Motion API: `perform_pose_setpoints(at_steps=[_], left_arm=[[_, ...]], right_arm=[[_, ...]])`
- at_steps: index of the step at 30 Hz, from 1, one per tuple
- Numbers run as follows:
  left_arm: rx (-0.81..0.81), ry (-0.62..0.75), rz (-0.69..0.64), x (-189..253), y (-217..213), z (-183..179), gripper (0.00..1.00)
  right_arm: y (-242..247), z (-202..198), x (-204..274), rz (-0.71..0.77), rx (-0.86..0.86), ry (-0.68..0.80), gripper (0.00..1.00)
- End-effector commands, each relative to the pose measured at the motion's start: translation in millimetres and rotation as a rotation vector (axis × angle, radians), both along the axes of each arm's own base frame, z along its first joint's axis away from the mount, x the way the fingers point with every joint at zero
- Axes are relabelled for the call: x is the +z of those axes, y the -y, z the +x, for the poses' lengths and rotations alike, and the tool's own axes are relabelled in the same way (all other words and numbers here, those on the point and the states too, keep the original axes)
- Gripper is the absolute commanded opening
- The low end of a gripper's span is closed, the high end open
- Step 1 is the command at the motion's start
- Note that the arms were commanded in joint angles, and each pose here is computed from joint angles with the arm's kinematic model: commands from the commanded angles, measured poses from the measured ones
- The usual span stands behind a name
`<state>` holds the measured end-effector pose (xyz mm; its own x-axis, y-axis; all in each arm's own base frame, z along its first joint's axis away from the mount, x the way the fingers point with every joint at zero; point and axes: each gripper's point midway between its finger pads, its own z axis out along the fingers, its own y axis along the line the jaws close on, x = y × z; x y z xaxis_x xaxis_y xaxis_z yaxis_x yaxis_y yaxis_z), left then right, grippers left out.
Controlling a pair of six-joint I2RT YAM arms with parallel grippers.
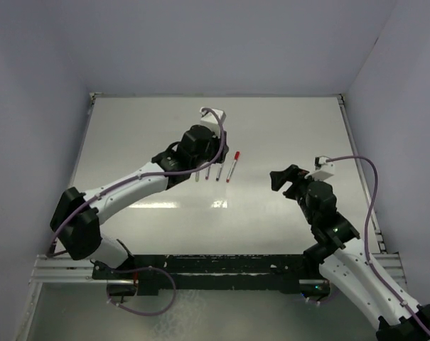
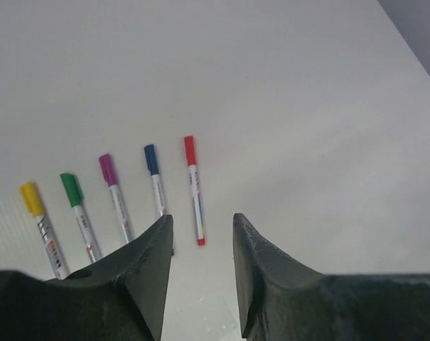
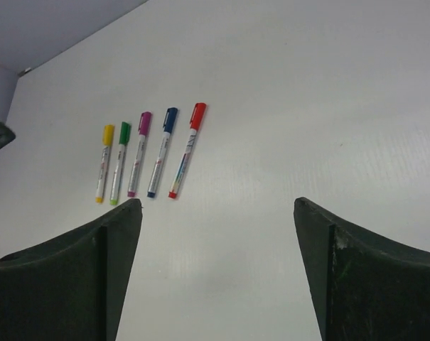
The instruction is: Insert the pens into the pen caps
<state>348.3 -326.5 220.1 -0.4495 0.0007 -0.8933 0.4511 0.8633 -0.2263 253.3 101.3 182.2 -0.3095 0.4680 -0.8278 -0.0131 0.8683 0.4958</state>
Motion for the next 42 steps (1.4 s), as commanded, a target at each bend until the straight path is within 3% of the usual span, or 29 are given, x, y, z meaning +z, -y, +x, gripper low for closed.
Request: perform_pose_setpoints(at_steps=[1, 4, 11, 19, 31, 42], left_arm=[[0.097, 0.025, 0.064, -0.4, -49.0, -16.1, 0.43], [0.175, 0.036, 0.089, 0.5, -84.3, -32.3, 0.47], [0.418, 0.08, 0.095, 14.6, -170.8, -67.9, 0.54], [0.594, 0.133, 0.064, 31.4, -235.7, -100.4, 0.6], [0.65, 0.118, 0.085, 26.0, -252.6, -109.1, 0.61], [0.665, 0.119, 0.058, 22.4, -254.4, -110.5, 0.59]], right_arm=[[23.8, 1.8, 7.7, -0.058, -0.109, 0.013, 0.91], [31.5, 3.3, 6.7, -0.099, -0.142, 0.001, 1.0], [44.8, 22.8, 9.1, -0.234, -0.223, -0.05, 1.0], [73.7, 40.7, 12.0, -0.249, -0.304, -0.04, 1.0], [116.6, 52.1, -10.6, -0.072, -0.367, -0.09, 1.0], [117.7, 51.8, -14.5, -0.066, -0.36, -0.098, 1.0]])
